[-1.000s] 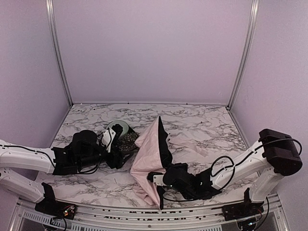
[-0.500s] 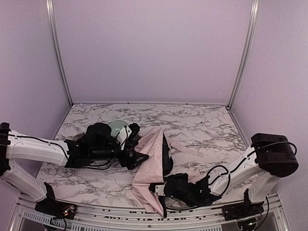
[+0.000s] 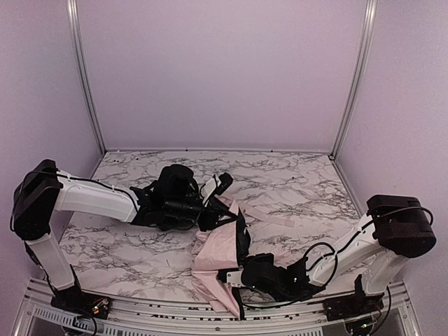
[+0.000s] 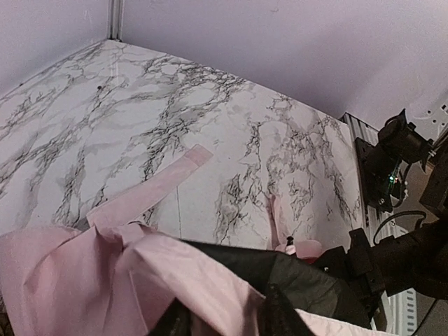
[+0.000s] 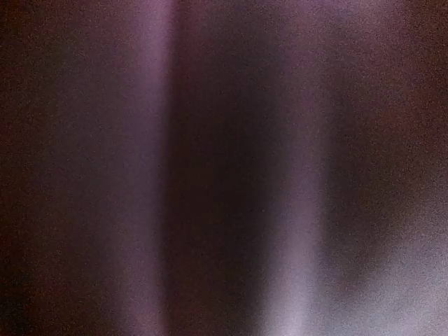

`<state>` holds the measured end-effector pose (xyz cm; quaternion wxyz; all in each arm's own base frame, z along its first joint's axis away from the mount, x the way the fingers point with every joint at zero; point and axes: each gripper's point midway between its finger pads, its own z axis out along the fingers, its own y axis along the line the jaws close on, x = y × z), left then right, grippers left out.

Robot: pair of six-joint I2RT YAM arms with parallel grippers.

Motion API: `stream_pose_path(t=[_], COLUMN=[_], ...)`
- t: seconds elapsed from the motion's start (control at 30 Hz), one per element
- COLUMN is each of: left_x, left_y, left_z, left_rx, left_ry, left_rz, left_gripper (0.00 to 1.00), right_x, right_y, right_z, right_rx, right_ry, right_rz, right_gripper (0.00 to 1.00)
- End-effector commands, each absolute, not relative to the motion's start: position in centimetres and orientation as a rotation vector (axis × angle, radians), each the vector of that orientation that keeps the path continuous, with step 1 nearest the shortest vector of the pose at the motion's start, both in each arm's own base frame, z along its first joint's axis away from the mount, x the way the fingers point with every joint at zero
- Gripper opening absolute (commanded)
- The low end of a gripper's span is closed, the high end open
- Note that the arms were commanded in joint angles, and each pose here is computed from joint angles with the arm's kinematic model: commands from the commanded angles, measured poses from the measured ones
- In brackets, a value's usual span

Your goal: Put away the umbrella

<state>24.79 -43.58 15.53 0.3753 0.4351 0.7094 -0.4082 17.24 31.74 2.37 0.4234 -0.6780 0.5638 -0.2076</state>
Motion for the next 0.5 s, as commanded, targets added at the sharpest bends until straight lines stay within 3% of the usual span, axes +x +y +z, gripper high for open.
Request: stream_pose_path(t=[0.0,0.03,0.17,0.33,0.47], left_x=[21.2,20.7,21.4,22.5,22.8], left_y=[-45.1,-45.2,-44.0,-42.2,-41.0], left_z=[18.3,18.7,18.9,18.6,19.1], left_rx=[1.251,1.265,1.227,1.186,1.171], left_ry=[1.651,1.623,1.61,1.614,1.596], left_rz=[-1.105,-1.089,-0.947,-0.808,-0.747], left_gripper=[0.06,0.0,0.0,0.0,0.0], right_x=[16.2,16.3,16.3,15.6,13.3], right_y=[33.0,33.1,33.5,33.8,33.7], right_z=[2.8,2.9,4.4,7.2,9.1], right_rx=[-1.709,-1.706,-1.672,-1.66,-1.759], right_ry=[1.389,1.388,1.408,1.44,1.464], right_rz=[-0.424,-0.422,-0.394,-0.312,-0.142], right_gripper=[0.02,0.07,0.53,0.95,0.98])
